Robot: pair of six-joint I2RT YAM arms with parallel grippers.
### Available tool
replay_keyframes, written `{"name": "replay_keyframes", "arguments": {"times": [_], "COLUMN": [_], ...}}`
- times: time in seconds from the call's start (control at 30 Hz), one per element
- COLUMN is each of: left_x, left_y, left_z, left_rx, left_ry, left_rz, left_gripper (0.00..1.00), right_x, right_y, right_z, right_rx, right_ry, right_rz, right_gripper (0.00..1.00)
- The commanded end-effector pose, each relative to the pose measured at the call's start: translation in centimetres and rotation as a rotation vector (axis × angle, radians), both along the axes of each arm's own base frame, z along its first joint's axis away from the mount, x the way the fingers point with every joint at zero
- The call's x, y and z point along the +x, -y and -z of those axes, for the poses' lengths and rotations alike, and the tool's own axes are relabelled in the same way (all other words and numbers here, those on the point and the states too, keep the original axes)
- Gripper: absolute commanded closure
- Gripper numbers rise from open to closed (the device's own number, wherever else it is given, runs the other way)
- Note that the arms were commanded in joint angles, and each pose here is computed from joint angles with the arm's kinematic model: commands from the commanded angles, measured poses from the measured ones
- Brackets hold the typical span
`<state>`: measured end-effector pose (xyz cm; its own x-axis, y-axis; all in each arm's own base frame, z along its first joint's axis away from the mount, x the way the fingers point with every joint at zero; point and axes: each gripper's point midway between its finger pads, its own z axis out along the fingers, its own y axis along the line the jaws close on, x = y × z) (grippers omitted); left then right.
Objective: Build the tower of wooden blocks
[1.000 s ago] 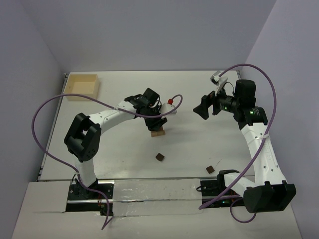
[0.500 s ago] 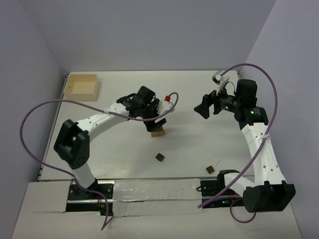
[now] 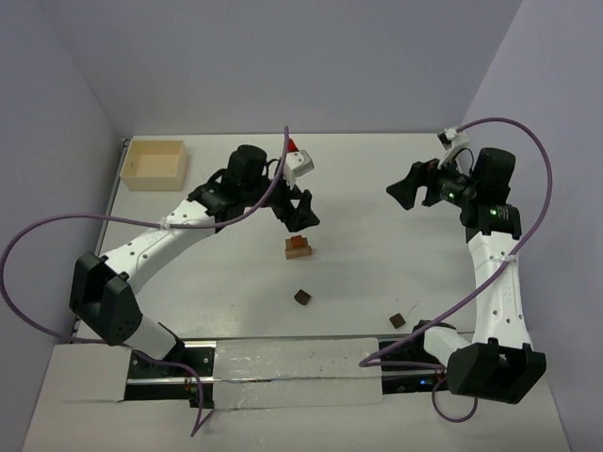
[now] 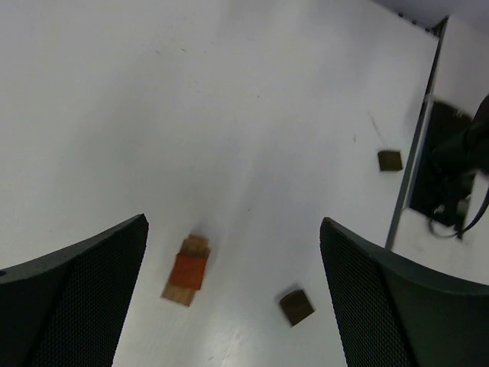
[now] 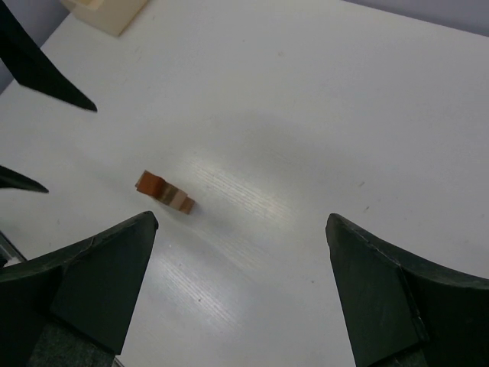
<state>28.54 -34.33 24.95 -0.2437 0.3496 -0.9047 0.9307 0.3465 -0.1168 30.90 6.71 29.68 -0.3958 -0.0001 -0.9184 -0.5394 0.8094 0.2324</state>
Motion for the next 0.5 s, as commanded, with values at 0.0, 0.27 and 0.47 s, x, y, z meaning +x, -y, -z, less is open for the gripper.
{"name": "replay_keyframes", "arguments": {"times": [0.0, 0.27, 0.47], "left_x": [-0.3, -6.1, -8.6], "left_y": [4.0, 12.3, 14.6], "left_z": [1.7, 6.3, 10.1], "left_rx": [-0.172, 0.008, 0.050], "left_ry": [-0.243, -0.050, 0.026], "left_rz": [-0.095, 0.002, 0.018], "left_gripper": [0.01, 0.01, 0.01], "right_x": [1.1, 0.7, -0.5], "right_y": [1.4, 2.0, 1.2], "right_z": [-3.3, -5.3, -7.3], "right_rx": [0.097, 0.147, 0.162], "right_ry": [0.060, 0.080, 0.121], "right_rz": [0.042, 0.057, 0.013], "right_gripper": [0.00, 0.00, 0.00]}}
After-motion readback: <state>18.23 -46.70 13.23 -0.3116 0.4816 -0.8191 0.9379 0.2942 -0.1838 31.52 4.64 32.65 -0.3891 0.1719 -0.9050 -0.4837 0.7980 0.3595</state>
